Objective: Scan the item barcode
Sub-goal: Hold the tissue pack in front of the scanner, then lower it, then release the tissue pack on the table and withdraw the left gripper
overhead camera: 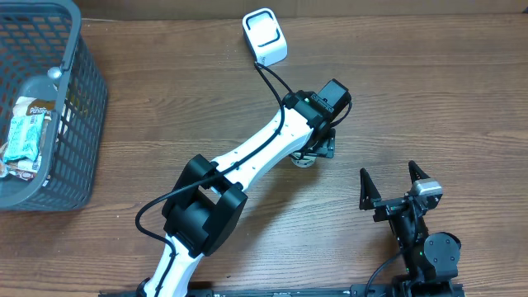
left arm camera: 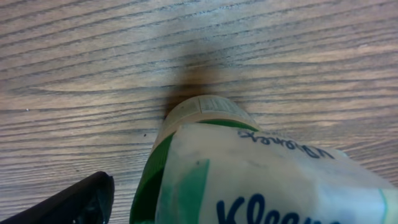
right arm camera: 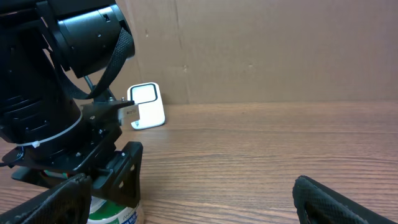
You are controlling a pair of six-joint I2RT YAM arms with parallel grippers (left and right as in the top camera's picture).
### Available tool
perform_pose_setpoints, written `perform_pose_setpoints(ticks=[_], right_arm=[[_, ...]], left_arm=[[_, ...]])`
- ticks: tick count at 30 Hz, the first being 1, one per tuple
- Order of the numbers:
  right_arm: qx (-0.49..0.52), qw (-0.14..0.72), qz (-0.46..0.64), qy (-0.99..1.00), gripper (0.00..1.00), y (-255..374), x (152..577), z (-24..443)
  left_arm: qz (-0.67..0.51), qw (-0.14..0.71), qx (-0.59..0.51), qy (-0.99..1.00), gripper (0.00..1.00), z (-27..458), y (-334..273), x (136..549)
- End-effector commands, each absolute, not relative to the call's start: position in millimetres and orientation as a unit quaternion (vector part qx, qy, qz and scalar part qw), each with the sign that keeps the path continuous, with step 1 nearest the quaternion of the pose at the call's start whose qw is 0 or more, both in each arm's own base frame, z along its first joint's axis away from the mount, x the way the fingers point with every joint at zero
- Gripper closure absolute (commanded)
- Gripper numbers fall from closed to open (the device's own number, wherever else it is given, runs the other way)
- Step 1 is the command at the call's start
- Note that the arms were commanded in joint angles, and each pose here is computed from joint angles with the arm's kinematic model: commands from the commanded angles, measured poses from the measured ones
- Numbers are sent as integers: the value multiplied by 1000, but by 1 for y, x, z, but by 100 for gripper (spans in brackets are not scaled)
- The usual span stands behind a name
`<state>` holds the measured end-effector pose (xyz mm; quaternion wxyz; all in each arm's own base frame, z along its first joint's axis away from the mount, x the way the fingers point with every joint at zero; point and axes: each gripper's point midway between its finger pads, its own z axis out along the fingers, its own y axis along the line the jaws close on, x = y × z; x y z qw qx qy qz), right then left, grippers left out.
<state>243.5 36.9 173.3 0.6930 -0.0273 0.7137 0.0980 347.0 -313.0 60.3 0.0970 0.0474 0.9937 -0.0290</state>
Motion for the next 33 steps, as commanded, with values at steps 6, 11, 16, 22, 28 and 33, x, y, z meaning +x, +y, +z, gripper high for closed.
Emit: perform_pose_setpoints(ticks=[6,11,16,22,28,33], right_arm=[[-21,694,96,713,0,35,244,171],[-21,694,96,713,0,35,244,171],[-21,694,96,713,0,35,244,171],[-21,694,96,713,0,35,244,171],[-21,694,96,713,0,35,244,171],[-21,694,96,713,0,35,244,171]], left_arm=[[-46,121,77,989,1,87,-320,354],[-59,140,93,984,0,111,-320,354],[-70,172,103,977,0,143,-315,356],[-92,244,144,955,4,215,-295,360],[-76,355,156,919,23,312,-236,365],[-30,434,71,898,39,376,-150,363]])
